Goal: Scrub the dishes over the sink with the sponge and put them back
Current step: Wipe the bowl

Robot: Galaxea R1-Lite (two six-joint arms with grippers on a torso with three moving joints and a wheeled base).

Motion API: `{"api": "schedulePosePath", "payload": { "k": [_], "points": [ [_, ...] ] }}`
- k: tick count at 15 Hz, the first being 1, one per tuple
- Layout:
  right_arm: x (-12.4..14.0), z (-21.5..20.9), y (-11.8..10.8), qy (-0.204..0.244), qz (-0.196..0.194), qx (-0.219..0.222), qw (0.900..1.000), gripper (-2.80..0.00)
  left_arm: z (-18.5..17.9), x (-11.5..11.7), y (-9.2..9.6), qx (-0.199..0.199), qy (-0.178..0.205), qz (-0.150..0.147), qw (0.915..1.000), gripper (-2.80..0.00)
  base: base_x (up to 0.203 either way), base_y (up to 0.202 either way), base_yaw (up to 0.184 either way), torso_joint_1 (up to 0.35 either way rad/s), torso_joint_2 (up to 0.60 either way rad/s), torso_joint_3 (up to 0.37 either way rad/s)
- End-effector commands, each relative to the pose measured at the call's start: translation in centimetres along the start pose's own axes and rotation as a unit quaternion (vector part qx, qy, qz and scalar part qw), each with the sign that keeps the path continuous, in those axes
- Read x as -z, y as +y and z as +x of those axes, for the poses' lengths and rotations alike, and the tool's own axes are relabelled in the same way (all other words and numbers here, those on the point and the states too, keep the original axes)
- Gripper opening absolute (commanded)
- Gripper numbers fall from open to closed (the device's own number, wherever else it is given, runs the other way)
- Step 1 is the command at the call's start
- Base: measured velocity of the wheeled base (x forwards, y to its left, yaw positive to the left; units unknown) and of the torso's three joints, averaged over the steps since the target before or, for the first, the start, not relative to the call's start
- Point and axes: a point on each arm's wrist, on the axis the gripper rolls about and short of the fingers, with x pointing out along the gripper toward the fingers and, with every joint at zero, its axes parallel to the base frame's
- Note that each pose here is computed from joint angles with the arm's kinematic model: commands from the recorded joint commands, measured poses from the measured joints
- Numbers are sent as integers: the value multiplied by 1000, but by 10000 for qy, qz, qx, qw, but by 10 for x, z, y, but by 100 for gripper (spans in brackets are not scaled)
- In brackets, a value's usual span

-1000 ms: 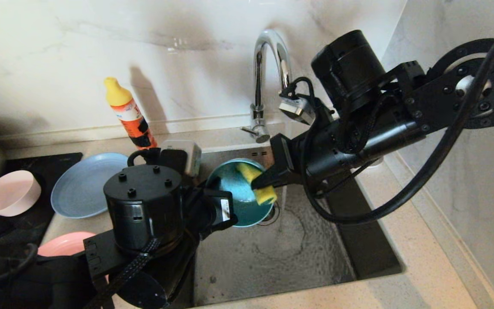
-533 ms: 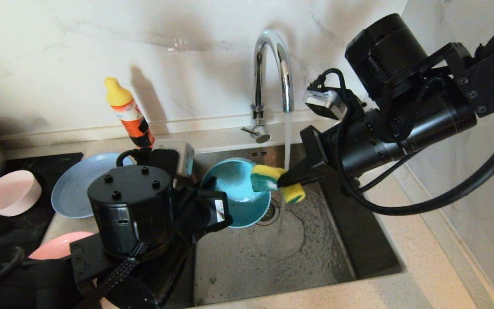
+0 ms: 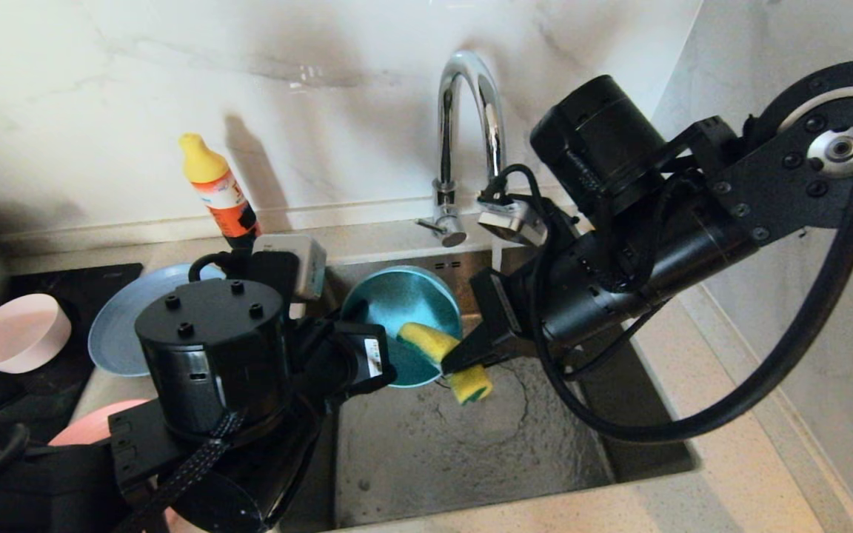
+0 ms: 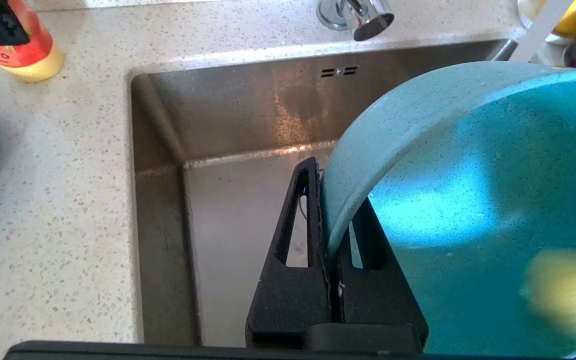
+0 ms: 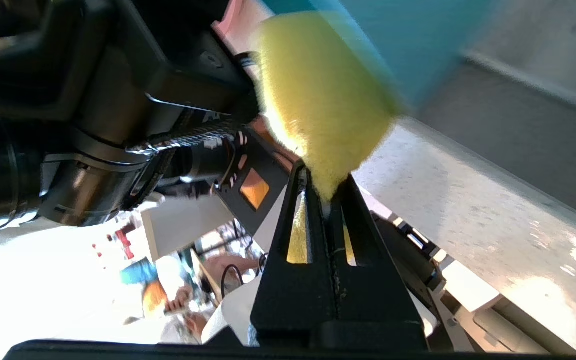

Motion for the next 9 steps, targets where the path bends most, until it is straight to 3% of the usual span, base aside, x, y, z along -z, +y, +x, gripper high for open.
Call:
{"api": "schedulePosePath", "payload": {
  "k": [1, 5, 9],
  "points": [
    [1, 23, -2, 235, 14, 27, 9997, -280, 1, 0, 2, -60, -13, -24, 10000, -280, 0, 0, 0, 0, 0, 0],
    [-3, 38, -5, 217, -35, 16, 9998, -280, 3, 0, 6, -117, -4, -21, 9999, -280, 0, 0, 0, 0, 0, 0],
    [-15, -4, -1, -557, -190, -186, 9981, -280, 4, 5, 5, -94, 60, 8, 9999, -280, 0, 0, 0, 0, 0, 0]
  ]
}}
